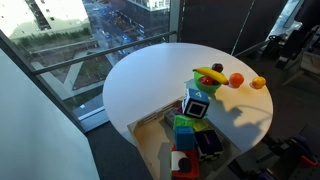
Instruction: Put the plum in the green bowl.
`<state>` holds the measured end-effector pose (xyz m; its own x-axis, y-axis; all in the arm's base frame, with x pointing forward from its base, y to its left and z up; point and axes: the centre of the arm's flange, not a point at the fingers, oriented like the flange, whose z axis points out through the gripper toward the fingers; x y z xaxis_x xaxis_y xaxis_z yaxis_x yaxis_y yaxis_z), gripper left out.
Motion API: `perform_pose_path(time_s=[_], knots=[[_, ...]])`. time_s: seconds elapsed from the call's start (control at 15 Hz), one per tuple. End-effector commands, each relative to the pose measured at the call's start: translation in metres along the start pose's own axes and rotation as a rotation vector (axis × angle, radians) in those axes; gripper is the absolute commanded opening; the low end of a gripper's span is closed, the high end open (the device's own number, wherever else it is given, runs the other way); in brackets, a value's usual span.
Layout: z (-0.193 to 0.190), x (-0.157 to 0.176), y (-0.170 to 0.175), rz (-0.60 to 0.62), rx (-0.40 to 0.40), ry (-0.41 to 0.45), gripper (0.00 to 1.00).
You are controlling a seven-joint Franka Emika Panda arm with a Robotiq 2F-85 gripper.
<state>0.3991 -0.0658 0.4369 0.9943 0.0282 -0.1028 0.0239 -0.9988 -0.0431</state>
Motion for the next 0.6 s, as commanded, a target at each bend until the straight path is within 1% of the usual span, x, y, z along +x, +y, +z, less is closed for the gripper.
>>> perform_pose_path(time_s=[0.0, 0.27, 0.4, 0.47, 0.53], knots=[[-0.015, -0.024, -0.003, 0.035, 0.017, 0.042, 1.0], [-0.026, -0.031, -0.003, 0.094, 0.004, 0.09, 1.0], [-0.024, -0.029, -0.001, 0.136, -0.011, 0.106, 1.0], [-0.025, -0.023, -0.001, 0.088, 0.004, 0.08, 1.0], [-0.026, -0.024, 0.0, 0.102, 0.002, 0.084, 1.0]])
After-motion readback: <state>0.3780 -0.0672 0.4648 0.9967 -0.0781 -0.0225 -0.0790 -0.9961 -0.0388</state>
